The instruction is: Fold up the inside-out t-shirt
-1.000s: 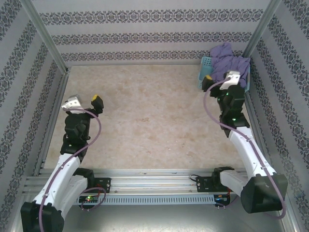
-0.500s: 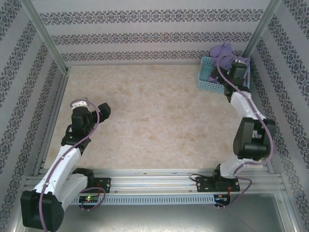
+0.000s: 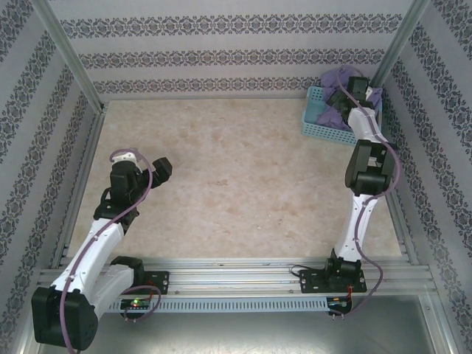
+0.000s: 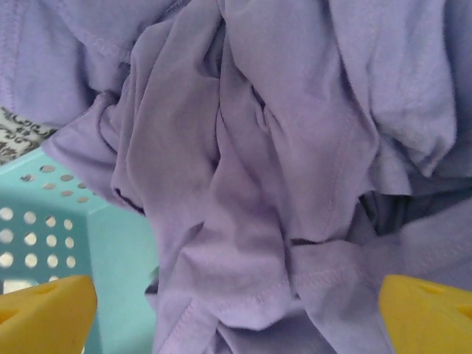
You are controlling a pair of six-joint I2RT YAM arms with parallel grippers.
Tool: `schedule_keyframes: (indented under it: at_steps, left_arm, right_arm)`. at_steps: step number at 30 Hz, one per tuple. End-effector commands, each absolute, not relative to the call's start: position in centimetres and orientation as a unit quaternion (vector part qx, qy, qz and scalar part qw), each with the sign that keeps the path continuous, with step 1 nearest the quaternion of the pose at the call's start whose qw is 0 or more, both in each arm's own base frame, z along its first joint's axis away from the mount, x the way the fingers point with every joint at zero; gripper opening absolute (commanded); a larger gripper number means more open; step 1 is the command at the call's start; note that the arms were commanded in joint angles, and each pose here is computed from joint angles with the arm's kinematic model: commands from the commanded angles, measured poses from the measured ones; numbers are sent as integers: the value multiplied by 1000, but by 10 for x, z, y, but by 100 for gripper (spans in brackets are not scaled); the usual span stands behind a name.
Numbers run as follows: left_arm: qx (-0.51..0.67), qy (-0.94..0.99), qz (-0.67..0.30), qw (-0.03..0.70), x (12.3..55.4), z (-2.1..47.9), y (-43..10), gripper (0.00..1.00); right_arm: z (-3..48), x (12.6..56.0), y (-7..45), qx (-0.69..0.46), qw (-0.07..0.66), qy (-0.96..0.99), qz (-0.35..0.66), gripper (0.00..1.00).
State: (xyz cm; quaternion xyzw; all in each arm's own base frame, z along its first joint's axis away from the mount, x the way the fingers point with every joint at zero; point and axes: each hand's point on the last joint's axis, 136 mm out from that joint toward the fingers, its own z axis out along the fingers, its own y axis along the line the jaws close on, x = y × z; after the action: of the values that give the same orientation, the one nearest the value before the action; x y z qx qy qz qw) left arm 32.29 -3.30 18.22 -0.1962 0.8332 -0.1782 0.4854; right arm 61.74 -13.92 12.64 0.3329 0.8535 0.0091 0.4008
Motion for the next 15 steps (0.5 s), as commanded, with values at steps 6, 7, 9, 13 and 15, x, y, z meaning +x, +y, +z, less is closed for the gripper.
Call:
schedule_keyframes:
  at_steps: [6,7,9,13,15]
  left_arm:
    - [-196,816,-193,508,338,195,-37,100]
    - [-195,814,-193,512,339,196,-37,100]
    - [-198,810,-193,517,341,198,-35,100]
    - [-200,803,-194,527,344,201,-35,100]
    - [-200,801,-195,530,345,202,-34,100]
  right_arm:
    - [92,626,-143,373,327,868,14,98]
    - [88,628,-142,376,322,869,18,98]
    - [81,631,-139,383,313,869,27,98]
    - [64,630,-138,405,293,865,35,98]
    - [56,631,-136,410,287,865,39,98]
